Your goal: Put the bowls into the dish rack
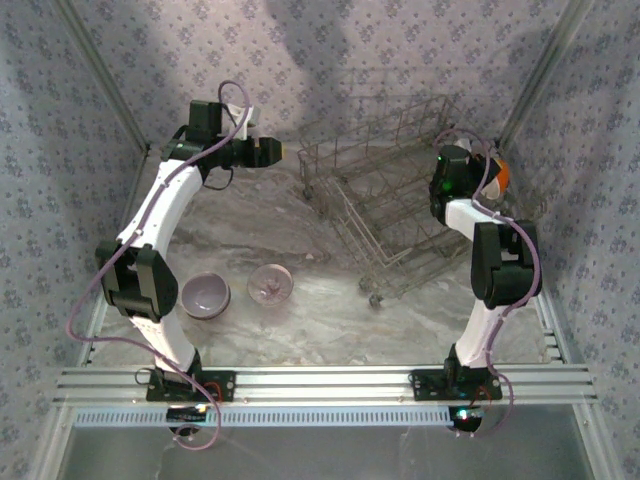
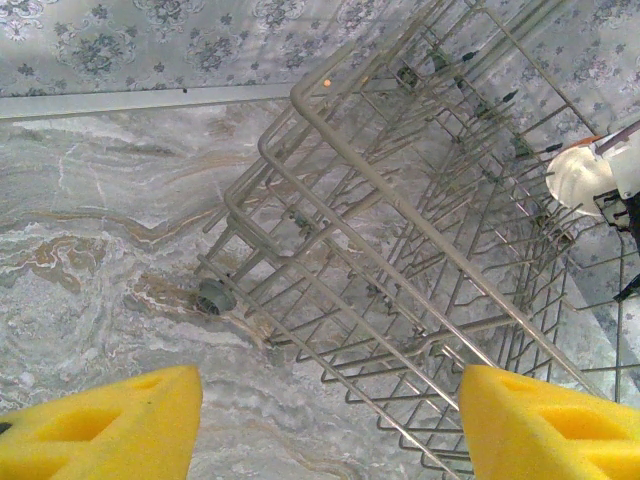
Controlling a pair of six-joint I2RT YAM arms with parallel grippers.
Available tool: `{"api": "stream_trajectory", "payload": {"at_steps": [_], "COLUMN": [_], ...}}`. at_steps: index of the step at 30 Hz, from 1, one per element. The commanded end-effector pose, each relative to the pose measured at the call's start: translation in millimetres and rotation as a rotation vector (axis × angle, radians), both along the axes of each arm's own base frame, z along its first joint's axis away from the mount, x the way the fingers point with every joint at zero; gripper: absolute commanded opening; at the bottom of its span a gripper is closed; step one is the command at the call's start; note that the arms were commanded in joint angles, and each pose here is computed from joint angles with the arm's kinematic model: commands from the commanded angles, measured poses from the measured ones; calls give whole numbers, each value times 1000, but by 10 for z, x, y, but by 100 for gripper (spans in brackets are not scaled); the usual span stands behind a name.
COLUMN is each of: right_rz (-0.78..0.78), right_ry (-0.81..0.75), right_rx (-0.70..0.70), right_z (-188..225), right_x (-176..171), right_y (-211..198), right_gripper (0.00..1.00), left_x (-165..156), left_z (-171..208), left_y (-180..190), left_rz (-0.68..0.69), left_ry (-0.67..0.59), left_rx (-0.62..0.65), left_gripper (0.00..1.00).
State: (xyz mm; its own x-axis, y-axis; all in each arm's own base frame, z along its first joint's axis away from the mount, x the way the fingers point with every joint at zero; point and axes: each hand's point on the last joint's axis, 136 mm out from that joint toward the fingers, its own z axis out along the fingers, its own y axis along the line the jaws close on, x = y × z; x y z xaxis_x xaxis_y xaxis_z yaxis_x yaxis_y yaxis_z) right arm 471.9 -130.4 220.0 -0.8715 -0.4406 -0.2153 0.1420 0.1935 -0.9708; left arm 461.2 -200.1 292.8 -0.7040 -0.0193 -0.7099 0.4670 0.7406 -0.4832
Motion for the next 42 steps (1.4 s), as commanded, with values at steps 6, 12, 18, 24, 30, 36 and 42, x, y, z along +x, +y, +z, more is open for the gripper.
{"api": "stream_trajectory", "payload": {"at_steps": [6, 12, 18, 24, 30, 36, 42], "right_rz": [-85, -86, -72, -81, -107, -115, -132], "right_ry": [96, 117, 138, 183, 166, 180, 188], "right_rx": [-4, 0, 3, -1, 21, 31, 41], "right_z": [-212, -300, -382, -484, -442, -522, -574], "right_x": [-191, -203, -143, -108, -99, -89, -120], "right_y": [-71, -74, -66, -75, -85, -83, -96], "right_gripper": [0, 0, 0, 2, 5, 7, 13], "left_x": [-74, -76, -84, -90, -95, -91, -84], "left_z": [276, 290, 296, 314, 328, 326, 331], "left_y": [-24, -22, -26, -26, -26, -18, -15], "left_rz": [-22, -21, -21, -21, -20, -16, -14], "left_ry": [-65, -69, -69, -73, -75, -74, -76], "left_rx": [-24, -25, -26, -28, -28, -26, -24], "left_gripper": [69, 69, 69, 69, 69, 69, 69]}}
